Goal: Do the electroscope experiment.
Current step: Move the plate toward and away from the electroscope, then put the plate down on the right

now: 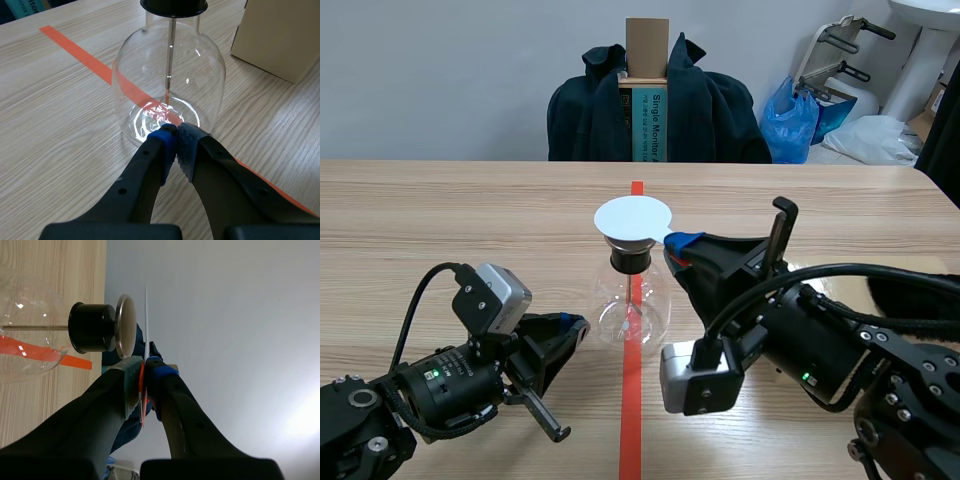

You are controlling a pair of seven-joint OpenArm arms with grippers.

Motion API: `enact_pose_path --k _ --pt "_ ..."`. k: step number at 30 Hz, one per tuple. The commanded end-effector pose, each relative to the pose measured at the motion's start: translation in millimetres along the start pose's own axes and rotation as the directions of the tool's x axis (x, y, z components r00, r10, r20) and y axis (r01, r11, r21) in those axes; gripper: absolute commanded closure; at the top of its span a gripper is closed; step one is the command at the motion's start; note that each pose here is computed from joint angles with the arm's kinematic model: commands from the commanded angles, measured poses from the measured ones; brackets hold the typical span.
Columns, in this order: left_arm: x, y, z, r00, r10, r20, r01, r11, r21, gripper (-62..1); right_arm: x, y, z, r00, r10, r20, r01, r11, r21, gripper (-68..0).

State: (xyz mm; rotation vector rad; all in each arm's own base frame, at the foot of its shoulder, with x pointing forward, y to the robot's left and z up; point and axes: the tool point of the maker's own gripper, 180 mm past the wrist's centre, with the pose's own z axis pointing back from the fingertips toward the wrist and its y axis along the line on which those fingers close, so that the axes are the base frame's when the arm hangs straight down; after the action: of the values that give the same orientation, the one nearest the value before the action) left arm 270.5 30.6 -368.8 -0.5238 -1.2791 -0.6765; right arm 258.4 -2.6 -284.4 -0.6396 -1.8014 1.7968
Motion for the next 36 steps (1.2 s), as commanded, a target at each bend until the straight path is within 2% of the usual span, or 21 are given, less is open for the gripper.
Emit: enact_pose_path --k 1,5,9,18,26,30,32,36 --pt "10 5 -1 0.999 -0.003 0.033 0.003 1.000 0.009 -3.2 -8.1 -7 1 0.999 0.030 -0.012 -0.031 0.999 -0.016 -0.7" --pt "9 4 -1 1.000 -0.002 0.031 0.001 1.000 0.009 -3.2 -17.8 -7 2 0.997 0.030 -0.066 -0.031 0.999 -0.017 -0.7" --pt "9 4 0 1.000 -0.001 0.031 0.001 1.000 0.009 -3.2 -31.7 -8 3 0.989 0.029 -0.142 -0.031 0.999 -0.017 -0.7" --pt "9 4 0 1.000 -0.001 0.031 0.001 1.000 0.009 -3.2 -61.0 -9 10 0.952 0.024 -0.305 -0.031 0.999 -0.017 -0.7" --pt "8 4 1 1.000 -0.003 0.028 0.003 1.000 0.007 -3.2 -76.0 -9 15 0.921 0.022 -0.388 -0.031 0.999 -0.017 -0.7" --pt "10 2 8 1.000 -0.012 0.026 0.012 1.000 0.001 -3.2 -79.2 -10 17 0.914 0.018 -0.406 -0.029 0.999 -0.020 -0.7" --pt "11 3 13 0.999 -0.015 0.028 0.015 1.000 0.007 -3.2 -80.9 -14 17 0.911 0.016 -0.413 -0.036 0.999 -0.040 -0.7" --pt "16 8 28 0.999 -0.026 0.033 0.025 0.999 0.030 -3.2 -90.9 -35 18 0.897 -0.023 -0.442 -0.046 0.988 -0.145 -0.7"
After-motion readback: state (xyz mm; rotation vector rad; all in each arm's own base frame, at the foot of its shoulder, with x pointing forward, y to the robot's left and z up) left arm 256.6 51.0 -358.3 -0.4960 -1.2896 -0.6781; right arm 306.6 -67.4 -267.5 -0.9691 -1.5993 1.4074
